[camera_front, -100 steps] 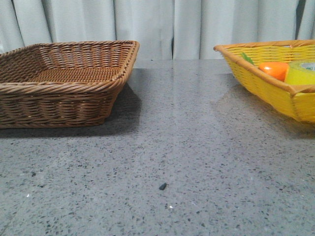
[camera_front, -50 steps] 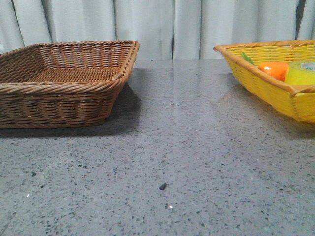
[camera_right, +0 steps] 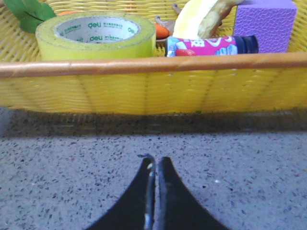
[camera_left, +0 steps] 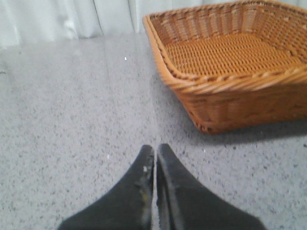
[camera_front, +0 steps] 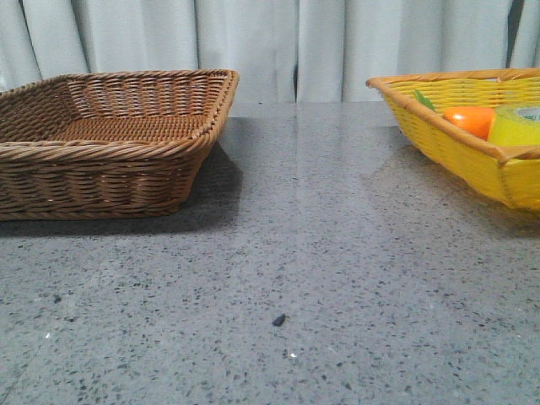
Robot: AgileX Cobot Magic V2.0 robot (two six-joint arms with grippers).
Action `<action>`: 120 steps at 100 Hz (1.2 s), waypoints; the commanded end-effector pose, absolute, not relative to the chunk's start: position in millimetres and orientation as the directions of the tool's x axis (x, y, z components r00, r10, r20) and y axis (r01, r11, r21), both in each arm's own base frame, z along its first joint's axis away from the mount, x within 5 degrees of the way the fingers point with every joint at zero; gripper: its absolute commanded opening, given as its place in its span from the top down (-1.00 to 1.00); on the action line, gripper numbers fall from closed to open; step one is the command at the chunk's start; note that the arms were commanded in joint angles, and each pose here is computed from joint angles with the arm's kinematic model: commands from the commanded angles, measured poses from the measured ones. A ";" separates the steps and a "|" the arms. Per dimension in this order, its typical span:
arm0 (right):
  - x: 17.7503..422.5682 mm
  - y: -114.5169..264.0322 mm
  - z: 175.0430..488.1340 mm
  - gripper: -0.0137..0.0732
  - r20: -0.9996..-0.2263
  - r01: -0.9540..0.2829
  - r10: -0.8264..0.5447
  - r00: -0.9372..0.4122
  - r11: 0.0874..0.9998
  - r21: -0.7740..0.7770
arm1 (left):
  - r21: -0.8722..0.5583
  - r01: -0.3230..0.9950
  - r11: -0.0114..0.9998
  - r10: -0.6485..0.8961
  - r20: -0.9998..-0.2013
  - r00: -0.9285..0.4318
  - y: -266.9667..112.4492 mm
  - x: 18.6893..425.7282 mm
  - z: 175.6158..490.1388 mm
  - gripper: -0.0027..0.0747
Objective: Transfer tape with both arms
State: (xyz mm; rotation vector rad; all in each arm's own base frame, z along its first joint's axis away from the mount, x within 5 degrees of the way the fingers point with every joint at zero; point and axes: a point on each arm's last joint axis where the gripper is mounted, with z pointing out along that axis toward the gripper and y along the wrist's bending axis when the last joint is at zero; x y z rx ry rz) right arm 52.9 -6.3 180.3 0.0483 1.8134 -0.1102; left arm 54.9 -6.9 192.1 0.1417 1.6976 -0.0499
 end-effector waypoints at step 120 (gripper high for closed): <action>55.0 -5.0 242.3 0.86 -0.995 0.092 -0.021 0.095 0.996 -0.013 | -0.079 0.122 0.989 -0.101 -0.978 0.185 -5.3 47.5 263.1 0.99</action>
